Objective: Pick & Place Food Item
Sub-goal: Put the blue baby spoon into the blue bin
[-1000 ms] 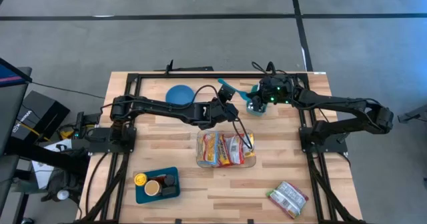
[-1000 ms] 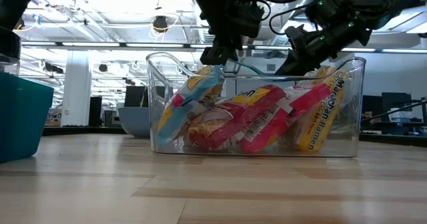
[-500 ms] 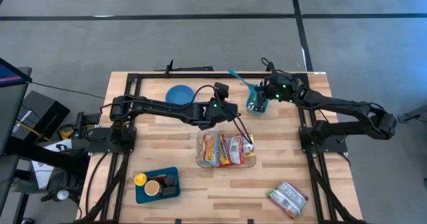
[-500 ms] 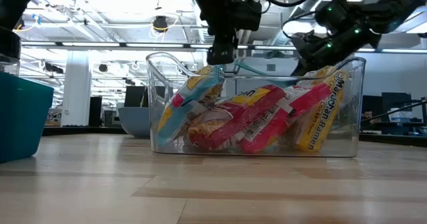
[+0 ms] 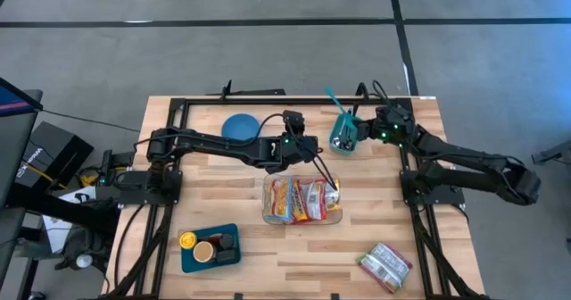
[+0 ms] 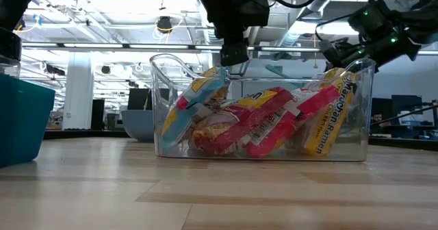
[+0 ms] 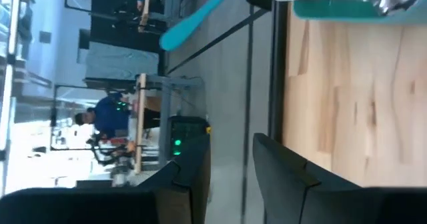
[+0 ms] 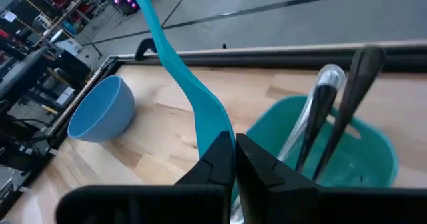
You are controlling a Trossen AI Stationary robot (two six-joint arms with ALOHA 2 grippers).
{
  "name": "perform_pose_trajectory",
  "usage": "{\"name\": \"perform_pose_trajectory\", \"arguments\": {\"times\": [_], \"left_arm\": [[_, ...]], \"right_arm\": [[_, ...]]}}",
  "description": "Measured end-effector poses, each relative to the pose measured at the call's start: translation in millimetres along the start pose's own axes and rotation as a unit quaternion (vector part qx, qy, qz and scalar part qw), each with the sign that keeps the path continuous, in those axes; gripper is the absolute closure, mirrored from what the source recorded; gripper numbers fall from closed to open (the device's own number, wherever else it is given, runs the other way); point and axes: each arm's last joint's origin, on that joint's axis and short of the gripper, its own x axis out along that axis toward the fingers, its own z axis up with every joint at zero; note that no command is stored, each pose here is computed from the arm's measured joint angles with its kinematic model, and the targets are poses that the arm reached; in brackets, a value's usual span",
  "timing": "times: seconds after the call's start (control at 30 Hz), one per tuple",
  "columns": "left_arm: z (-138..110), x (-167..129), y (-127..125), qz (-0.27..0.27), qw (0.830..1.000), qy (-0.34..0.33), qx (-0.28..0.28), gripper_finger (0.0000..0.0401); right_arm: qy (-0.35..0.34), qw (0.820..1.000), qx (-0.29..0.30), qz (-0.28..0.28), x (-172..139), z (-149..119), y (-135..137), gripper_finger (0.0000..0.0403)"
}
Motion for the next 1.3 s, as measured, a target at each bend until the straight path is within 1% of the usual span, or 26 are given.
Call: {"name": "perform_pose_trajectory", "arguments": {"times": [0.07,0.17,0.27,0.43,0.63,0.8,0.9,1.07,1.2,1.3], "left_arm": [[0,0,0,-0.006,1.000,-0.005,-0.016,0.0296],[0,0,0,-0.012,0.998,-0.009,-0.062,0.0297],[0,4,0,-0.040,0.993,-0.025,-0.108,0.0297],[-3,15,2,-0.091,0.981,-0.045,-0.165,0.0297],[-9,32,6,-0.164,0.955,-0.063,-0.240,0.0297],[-13,44,10,-0.237,0.921,-0.078,-0.300,0.0297],[-15,48,11,-0.261,0.908,-0.083,-0.316,0.0297],[-15,48,11,-0.272,0.905,-0.088,-0.316,0.0297],[-14,45,10,-0.275,0.904,-0.091,-0.314,0.0297],[-13,44,9,-0.276,0.904,-0.092,-0.313,0.0297]], "right_arm": [[0.002,1.000,0.008,-0.001,-1,-3,-2,0.0400],[-0.002,1.000,0.012,0.004,-2,-6,-4,0.0401],[-0.014,1.000,0.012,0.012,-2,-11,-7,0.0401],[-0.025,0.999,0.018,0.018,-2,-16,-11,0.0401],[-0.034,0.999,0.019,0.024,-2,-22,-15,0.0401],[-0.026,0.998,0.053,0.019,-2,-23,-16,0.0401],[-0.018,0.997,0.075,0.012,-2,-25,-17,0.0401],[0.001,0.994,0.109,-0.006,-1,-29,-20,0.0401],[0.004,0.990,0.130,-0.045,-2,-34,-23,0.0401],[0.010,0.987,0.148,-0.060,-2,-38,-23,0.0400]]}}
